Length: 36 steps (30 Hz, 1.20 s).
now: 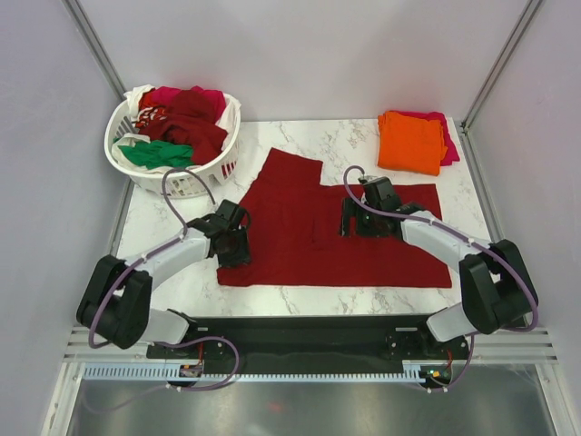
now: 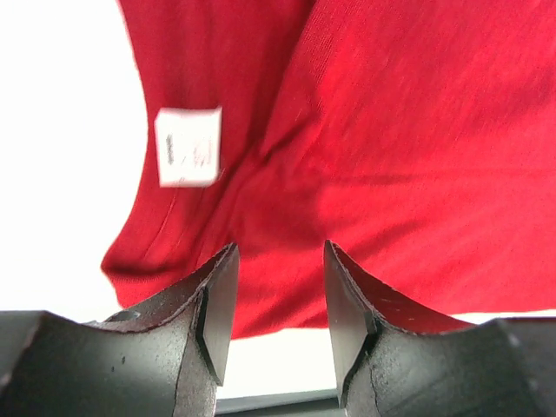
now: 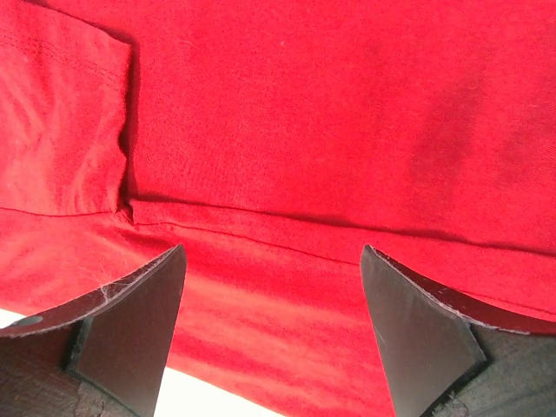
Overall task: Fold and stack the t-shirts
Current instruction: Fold the tshirt
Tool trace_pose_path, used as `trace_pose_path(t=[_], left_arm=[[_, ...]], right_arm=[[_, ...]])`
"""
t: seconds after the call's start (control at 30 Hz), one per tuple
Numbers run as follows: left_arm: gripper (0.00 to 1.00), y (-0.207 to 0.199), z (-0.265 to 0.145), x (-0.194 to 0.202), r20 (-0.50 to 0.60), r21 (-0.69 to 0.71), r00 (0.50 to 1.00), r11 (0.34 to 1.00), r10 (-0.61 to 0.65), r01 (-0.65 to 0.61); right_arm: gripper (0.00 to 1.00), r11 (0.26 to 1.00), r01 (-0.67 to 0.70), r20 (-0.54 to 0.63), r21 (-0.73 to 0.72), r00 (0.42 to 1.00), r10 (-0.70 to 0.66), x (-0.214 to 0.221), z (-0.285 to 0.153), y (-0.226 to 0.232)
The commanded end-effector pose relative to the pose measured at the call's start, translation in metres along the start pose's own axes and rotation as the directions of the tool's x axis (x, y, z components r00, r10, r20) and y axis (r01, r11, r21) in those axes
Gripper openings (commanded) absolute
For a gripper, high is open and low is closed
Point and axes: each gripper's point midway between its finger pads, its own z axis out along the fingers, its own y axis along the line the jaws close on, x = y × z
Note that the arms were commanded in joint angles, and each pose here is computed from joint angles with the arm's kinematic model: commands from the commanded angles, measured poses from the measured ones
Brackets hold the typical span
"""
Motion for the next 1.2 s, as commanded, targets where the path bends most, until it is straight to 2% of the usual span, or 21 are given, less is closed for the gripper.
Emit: trace_pose_path(t=[0.0,0.13,0.23,0.37,0.43,0.47,0.5,0.53,0.57,0.6,0.63,0.7,0.73,0.77,0.8,0.83,0.87,0.9,0.93,1.0,1.17], left_arm=[[0.52,0.007,-0.016,0.012,0.005,-0.003,0.998,0.998,-0.064,0.064],[0.5,0.003,-0.037,0.022,-0.001,0.057,0.996,0.995,-0.085,0.085],[0.5,-0.008,-0.065,0.006,0.08,0.126,0.995,0.991,-0.059,0.049],[0.57,-0.04,-0.115,-0.068,0.311,0.187,0.951,0.98,0.008,-0.07],[0.62,-0.054,-0.11,-0.096,0.337,0.152,0.938,0.978,0.084,-0.142],[0.63,-0.076,-0.133,-0.129,0.411,0.187,0.907,0.966,0.087,-0.178],[0.63,-0.088,-0.138,-0.145,0.433,0.194,0.895,0.958,0.109,-0.21],[0.64,-0.099,-0.115,-0.157,0.402,0.166,0.899,0.952,0.172,-0.257],[0.64,-0.118,-0.137,-0.189,0.472,0.182,0.866,0.942,0.168,-0.281],[0.65,-0.128,-0.132,-0.205,0.481,0.174,0.857,0.938,0.184,-0.299],[0.66,-0.135,-0.106,-0.217,0.455,0.143,0.859,0.933,0.233,-0.329],[0.7,-0.155,-0.114,-0.263,0.523,0.134,0.82,0.927,0.235,-0.351],[0.71,-0.168,-0.13,-0.29,0.585,0.123,0.772,0.914,0.248,-0.387],[0.72,-0.17,-0.088,-0.3,0.542,0.096,0.793,0.916,0.279,-0.389],[0.73,-0.172,-0.08,-0.309,0.538,0.088,0.792,0.916,0.288,-0.392],[0.73,-0.179,-0.088,-0.332,0.581,0.09,0.766,0.913,0.276,-0.398],[0.74,-0.18,-0.056,-0.337,0.553,0.08,0.781,0.915,0.29,-0.396],[0.76,-0.179,-0.046,-0.344,0.554,0.071,0.781,0.918,0.29,-0.391],[0.77,-0.182,-0.054,-0.361,0.59,0.063,0.761,0.925,0.269,-0.375],[0.78,-0.173,-0.023,-0.37,0.564,0.08,0.791,0.938,0.237,-0.338],[0.79,-0.164,0.007,-0.39,0.574,0.124,0.797,0.942,0.188,-0.311]], right_arm=[[0.9,1.0,0.004,0.067,0.029,0.998,-0.006,-0.015,-0.016,-0.004],[0.9,0.997,0.025,0.135,0.073,0.99,-0.034,-0.031,-0.036,-0.009],[0.9,0.998,0.024,0.178,0.066,0.983,-0.036,-0.044,-0.052,-0.004],[0.91,0.999,0.028,0.219,0.031,0.975,-0.034,-0.057,-0.071,0.007],[0.91,1.0,0.028,0.242,0.013,0.97,-0.031,-0.062,-0.08,0.012],[0.91,1.0,0.031,0.246,0.003,0.969,-0.03,-0.062,-0.082,0.014],[0.91,0.999,0.034,0.245,-0.004,0.969,-0.032,-0.061,-0.083,0.014],[0.91,0.999,0.043,0.246,-0.016,0.969,-0.038,-0.06,-0.086,0.016],[0.91,0.999,0.046,0.243,-0.015,0.969,-0.042,-0.059,-0.087,0.015],[0.91,0.999,0.047,0.23,-0.01,0.972,-0.043,-0.055,-0.088,0.014],[0.91,0.999,0.05,0.234,-0.011,0.971,-0.046,-0.054,-0.091,0.014],[0.92,0.999,0.051,0.225,-0.007,0.973,-0.048,-0.047,-0.093,0.011],[0.92,0.998,0.053,0.235,-0.02,0.971,-0.046,-0.046,-0.099,0.012],[0.92,0.997,0.058,0.226,-0.045,0.973,-0.047,-0.042,-0.1,0.016],[0.92,0.997,0.058,0.218,-0.047,0.975,-0.047,-0.038,-0.101,0.015],[0.92,0.997,0.059,0.23,-0.054,0.972,-0.045,-0.038,-0.106,0.016],[0.92,0.997,0.059,0.23,-0.055,0.972,-0.045,-0.036,-0.108,0.015],[0.92,0.997,0.062,0.22,-0.055,0.974,-0.048,-0.032,-0.109,0.015],[0.92,0.996,0.062,0.227,-0.056,0.973,-0.048,-0.031,-0.112,0.014],[0.93,0.996,0.064,0.223,-0.054,0.973,-0.051,-0.028,-0.116,0.013],[0.94,0.996,0.067,0.203,-0.056,0.978,-0.054,-0.019,-0.114,0.011]])
